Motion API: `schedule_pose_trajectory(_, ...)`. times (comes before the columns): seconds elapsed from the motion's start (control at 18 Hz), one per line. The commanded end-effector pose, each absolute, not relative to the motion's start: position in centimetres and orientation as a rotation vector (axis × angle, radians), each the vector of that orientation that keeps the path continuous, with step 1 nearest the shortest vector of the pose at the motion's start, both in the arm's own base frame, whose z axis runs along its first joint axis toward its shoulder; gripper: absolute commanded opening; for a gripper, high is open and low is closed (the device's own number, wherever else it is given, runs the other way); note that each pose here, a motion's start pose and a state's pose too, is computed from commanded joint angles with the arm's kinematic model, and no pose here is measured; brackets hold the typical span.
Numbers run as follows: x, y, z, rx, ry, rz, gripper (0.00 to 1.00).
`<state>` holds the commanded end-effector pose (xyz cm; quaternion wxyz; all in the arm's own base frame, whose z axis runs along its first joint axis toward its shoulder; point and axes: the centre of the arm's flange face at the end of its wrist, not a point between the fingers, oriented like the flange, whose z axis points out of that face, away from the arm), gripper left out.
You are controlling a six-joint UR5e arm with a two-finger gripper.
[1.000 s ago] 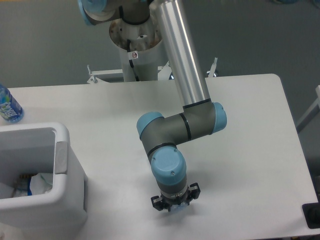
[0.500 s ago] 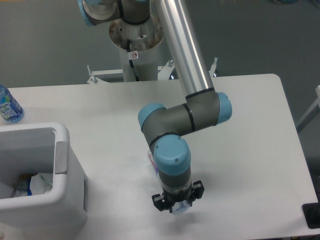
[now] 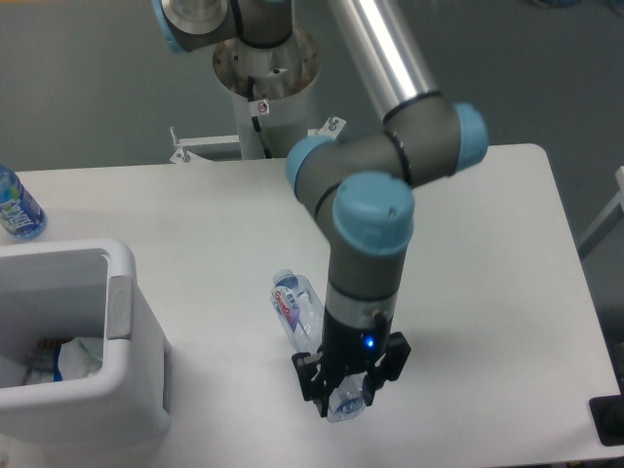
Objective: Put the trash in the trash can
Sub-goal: 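Carry the held bottle over the trash bin and lower it inside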
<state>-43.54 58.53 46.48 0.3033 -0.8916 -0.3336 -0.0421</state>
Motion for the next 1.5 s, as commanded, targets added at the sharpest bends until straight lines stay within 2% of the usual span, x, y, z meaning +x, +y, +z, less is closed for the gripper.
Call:
schedule_pose_trajectory(0.17,-42.7,57.7,50.6,-2.295,-0.84,-0.06,0.56)
schedule_pose_trajectory(0.67,-36.0,58.5,58.9,-2.12,-0.709,-0.118,0.56)
schedule_pose_trajectory(1.11,-28.4,62.4,61.6,-2.07,-0.514,-0.125,0.56)
schedule_pose_trajectory(1.5,-22.9,65.4,60.7,-2.09,-0.408,-0.172,0.56)
